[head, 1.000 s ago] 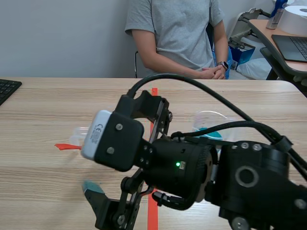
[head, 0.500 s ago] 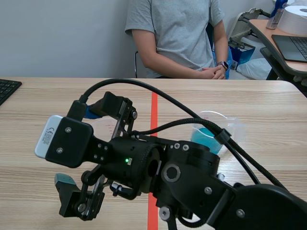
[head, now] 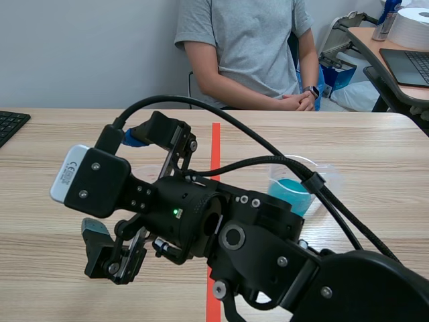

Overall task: Do the redox reaction experiment.
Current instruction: 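Lift the metal plate out of the left beaker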

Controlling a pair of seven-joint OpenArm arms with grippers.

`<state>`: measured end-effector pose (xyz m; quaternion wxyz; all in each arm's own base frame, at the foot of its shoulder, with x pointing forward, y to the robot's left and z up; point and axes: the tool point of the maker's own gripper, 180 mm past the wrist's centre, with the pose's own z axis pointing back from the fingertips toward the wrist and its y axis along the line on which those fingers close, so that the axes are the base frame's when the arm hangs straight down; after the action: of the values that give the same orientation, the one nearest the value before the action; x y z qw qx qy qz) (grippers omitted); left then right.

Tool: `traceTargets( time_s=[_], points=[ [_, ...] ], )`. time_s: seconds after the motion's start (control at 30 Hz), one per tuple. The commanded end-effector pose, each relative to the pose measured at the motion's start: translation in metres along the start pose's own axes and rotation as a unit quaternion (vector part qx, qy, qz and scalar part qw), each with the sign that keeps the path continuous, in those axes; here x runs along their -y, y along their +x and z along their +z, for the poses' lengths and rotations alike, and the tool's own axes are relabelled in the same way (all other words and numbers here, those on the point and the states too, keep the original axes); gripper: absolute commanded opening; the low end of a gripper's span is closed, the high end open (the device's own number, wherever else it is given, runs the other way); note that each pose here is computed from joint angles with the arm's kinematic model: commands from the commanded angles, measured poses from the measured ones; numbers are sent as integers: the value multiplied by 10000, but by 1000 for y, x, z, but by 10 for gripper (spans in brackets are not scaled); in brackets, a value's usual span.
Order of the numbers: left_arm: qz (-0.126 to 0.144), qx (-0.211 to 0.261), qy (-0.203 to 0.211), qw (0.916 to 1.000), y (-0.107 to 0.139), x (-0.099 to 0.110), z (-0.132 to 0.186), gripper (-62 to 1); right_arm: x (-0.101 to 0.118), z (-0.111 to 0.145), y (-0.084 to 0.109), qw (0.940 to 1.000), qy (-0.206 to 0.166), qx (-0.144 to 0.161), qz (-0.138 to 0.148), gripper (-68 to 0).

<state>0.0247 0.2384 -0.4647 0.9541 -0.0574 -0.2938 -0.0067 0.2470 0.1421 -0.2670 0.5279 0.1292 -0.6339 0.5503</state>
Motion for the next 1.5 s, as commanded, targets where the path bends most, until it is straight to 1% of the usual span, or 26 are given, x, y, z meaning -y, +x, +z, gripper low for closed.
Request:
traceTargets(
  time_s=[0.0, 0.13, 0.23, 0.3, 0.37, 0.4, 0.47, 0.57, 0.7, 0.87, 1.07, 1.17, 1.3, 1.37, 1.47],
  points=[
    [-12, 102, 6, 9999, 6, -1, 1, 14, 14, 0, 9, 9996, -191, 161, 116, 4],
    [-10, 106, 8, 9999, 6, -1, 1, 14, 23, 0, 9, 9988, -451, 168, 134, -2],
    [-9, 103, 8, 9999, 6, -1, 1, 14, 26, 1, 9, 9983, -534, 165, 140, -52],
    [-13, 93, 22, 10000, 6, -1, 1, 14, 26, 1, 9, 9983, -534, 165, 140, -99],
    [-28, 40, 45, 10000, 3, -3, 1, 14, 26, 1, 9, 9983, -537, 164, 140, -171],
    [-23, -9, 54, 10000, 1, -3, 1, 4, 28, 1, 9, 9981, -582, 166, 144, -207],
    [-11, -92, 76, 9999, -4, -5, 2, -50, 32, 1, 9, 9973, -694, 167, 151, -256],
    [11, -167, 113, 9998, -10, -7, 3, -124, 37, 2, 9, 9963, -824, 166, 160, -303],
    [33, -252, 154, 9996, -17, -10, 5, -225, 38, 2, 9, 9963, -834, 161, 160, -405],
    [55, -338, 195, 9992, -24, -13, 6, -347, 38, 2, 9, 9963, -834, 162, 161, -505],
    [74, -404, 228, 9989, -29, -15, 8, -479, 38, 2, 10, 9962, -834, 178, 160, -594],
    [74, -406, 228, 9989, -29, -15, 8, -522, 38, 2, 11, 9962, -833, 216, 163, -637],
    [73, -404, 227, 9989, -29, -15, 8, -573, 38, 2, 11, 9961, -838, 221, 161, -645],
    [73, -404, 227, 9989, -29, -15, 8, -573, 40, 3, 13, 9960, -856, 218, 110, -662],
    [73, -404, 227, 9989, -29, -15, 8, -573, 45, 4, 18, 9954, -923, 243, -16, -662]
  ],
)
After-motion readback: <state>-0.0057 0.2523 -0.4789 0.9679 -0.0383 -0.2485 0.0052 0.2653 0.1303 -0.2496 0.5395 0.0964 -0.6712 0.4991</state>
